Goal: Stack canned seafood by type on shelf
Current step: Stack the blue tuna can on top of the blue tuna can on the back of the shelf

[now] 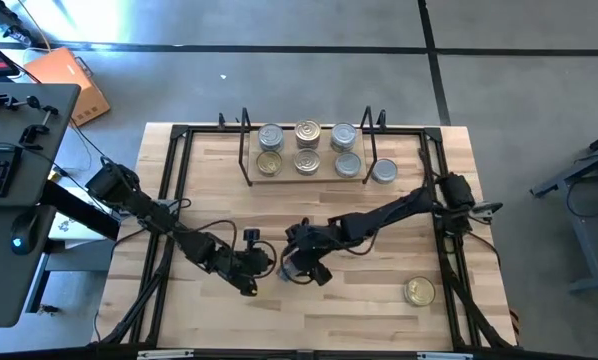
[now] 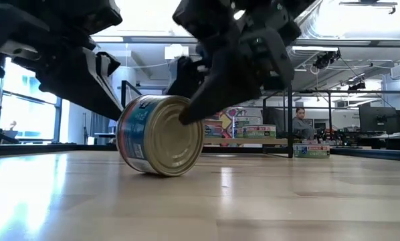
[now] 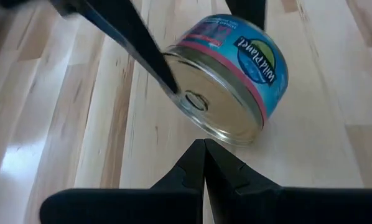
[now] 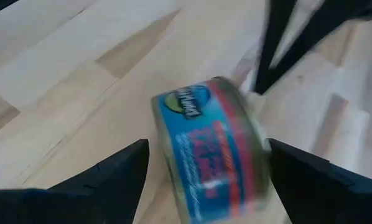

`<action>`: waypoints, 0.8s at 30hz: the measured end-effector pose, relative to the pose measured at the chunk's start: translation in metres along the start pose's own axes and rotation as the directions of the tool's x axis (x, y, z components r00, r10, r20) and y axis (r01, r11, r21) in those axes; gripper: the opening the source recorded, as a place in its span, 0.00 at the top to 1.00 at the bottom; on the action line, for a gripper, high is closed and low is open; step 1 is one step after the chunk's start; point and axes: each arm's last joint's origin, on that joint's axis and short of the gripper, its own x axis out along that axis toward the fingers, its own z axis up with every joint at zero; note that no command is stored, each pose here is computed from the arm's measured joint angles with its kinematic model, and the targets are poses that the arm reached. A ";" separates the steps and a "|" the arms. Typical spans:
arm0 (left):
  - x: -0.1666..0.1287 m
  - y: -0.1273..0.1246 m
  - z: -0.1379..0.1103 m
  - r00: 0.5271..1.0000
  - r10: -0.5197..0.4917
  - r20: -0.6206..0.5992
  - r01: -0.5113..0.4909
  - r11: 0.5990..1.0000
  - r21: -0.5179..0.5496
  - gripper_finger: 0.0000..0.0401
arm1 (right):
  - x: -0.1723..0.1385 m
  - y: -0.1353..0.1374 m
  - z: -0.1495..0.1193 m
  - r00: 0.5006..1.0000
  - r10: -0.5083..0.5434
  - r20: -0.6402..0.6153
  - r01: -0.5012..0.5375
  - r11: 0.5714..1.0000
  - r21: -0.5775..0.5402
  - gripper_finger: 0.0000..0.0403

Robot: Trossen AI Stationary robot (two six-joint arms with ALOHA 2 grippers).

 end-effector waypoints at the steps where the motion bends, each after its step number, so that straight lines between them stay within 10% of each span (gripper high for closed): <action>1: 0.000 0.000 0.000 1.000 0.000 0.001 0.000 1.000 0.001 1.00 | 0.003 0.000 -0.001 1.000 0.010 0.003 -0.010 1.000 0.002 0.23; 11: -0.004 -0.002 -0.010 0.996 0.062 -0.058 -0.059 0.997 0.051 1.00 | 0.004 0.010 0.010 0.997 -0.020 0.069 0.015 0.998 0.065 0.56; 16: -0.017 -0.009 -0.023 0.983 0.166 -0.085 -0.159 0.984 0.085 1.00 | -0.017 0.013 0.019 0.974 -0.223 -0.033 0.225 0.967 0.120 0.56; 19: -0.025 -0.014 -0.031 0.963 0.264 -0.058 -0.256 0.960 0.110 1.00 | -0.046 0.010 0.030 0.885 -0.455 -0.100 0.461 0.887 0.036 0.56; 24: -0.041 -0.019 -0.046 0.928 0.372 -0.029 -0.366 0.923 0.117 1.00 | -0.081 -0.025 0.027 0.590 -0.775 -0.227 0.748 0.630 -0.210 0.56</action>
